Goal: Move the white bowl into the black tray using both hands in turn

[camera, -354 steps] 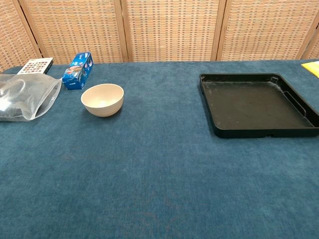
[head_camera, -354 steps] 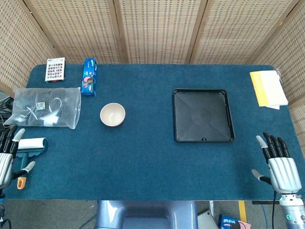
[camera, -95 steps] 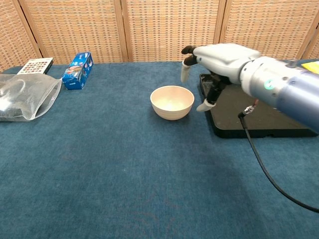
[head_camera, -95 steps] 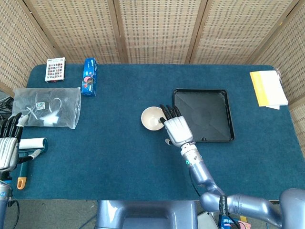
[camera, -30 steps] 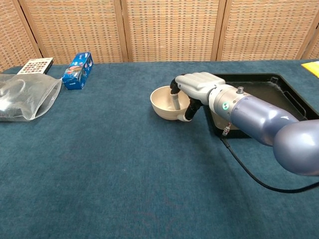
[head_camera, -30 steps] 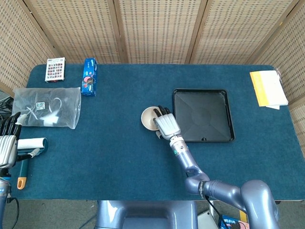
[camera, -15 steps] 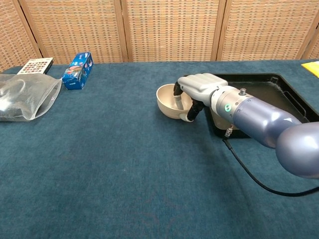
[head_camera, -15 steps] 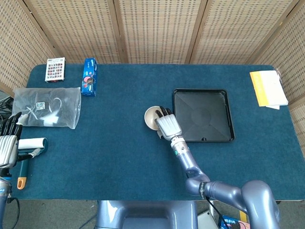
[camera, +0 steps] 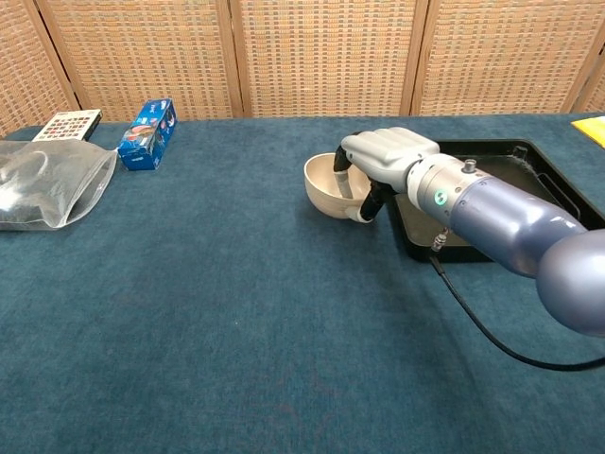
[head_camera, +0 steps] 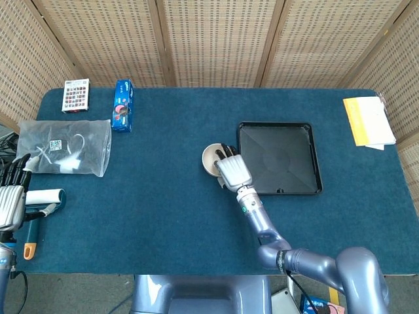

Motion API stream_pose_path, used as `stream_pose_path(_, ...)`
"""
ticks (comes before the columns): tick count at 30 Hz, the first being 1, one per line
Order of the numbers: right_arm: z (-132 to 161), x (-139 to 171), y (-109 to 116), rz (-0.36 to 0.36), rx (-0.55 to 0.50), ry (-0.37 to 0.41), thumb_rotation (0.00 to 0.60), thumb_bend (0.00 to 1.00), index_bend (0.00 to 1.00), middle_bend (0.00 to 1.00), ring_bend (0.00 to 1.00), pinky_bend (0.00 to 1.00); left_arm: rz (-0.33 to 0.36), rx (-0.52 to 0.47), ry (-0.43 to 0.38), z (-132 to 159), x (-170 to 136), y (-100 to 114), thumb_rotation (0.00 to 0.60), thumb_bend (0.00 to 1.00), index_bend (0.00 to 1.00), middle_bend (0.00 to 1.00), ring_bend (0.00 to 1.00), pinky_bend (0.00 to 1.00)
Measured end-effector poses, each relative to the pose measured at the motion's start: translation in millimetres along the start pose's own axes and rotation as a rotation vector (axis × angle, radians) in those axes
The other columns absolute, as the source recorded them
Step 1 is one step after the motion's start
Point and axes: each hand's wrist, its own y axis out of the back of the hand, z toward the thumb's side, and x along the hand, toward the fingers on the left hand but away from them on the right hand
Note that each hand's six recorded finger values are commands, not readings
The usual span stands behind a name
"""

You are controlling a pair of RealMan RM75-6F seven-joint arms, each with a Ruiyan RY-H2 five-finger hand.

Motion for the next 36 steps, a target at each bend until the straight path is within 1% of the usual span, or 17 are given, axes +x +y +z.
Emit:
stream_pose_path(6,-12.5,4.2,14.3,-0.029,0.014,-0.019,0.600,0.54,0.68,0.28,0.12,0.19,0.002,0.005,-0.004,1.7,-0.9,0.3,0.600,0.00,0.00,0.00,0.00,0.00)
stream_pose_path(10,-27.1,9.5,24.6,-0.047,0.019,-0.046,0.600,0.54,0.68,0.28,0.12,0.19,0.003,0.007,-0.008,3.0,-1.5,0.5,0.600,0.00,0.00,0.00,0.00,0.00)
stream_pose_path(17,-52.0,18.3,35.3,-0.062,0.040,-0.090,0.600,0.54,0.68,0.28,0.12,0.19,0.006,0.013,-0.015,5.8,-2.6,0.6,0.600,0.00,0.00,0.00,0.00,0.00)
stream_pose_path(26,-97.2,32.3,41.5,-0.051,0.055,-0.170,0.600,0.53,0.68,0.29,0.12,0.19,0.020,0.031,-0.032,12.3,-5.9,2.9,0.600,0.00,0.00,0.00,0.00,0.00)
stream_pose_path(36,-140.3,43.5,31.9,-0.015,0.063,-0.263,0.600,0.52,0.68,0.29,0.12,0.19,0.012,0.039,-0.037,15.0,-7.0,1.0,0.600,0.00,0.00,0.00,0.00,0.00)
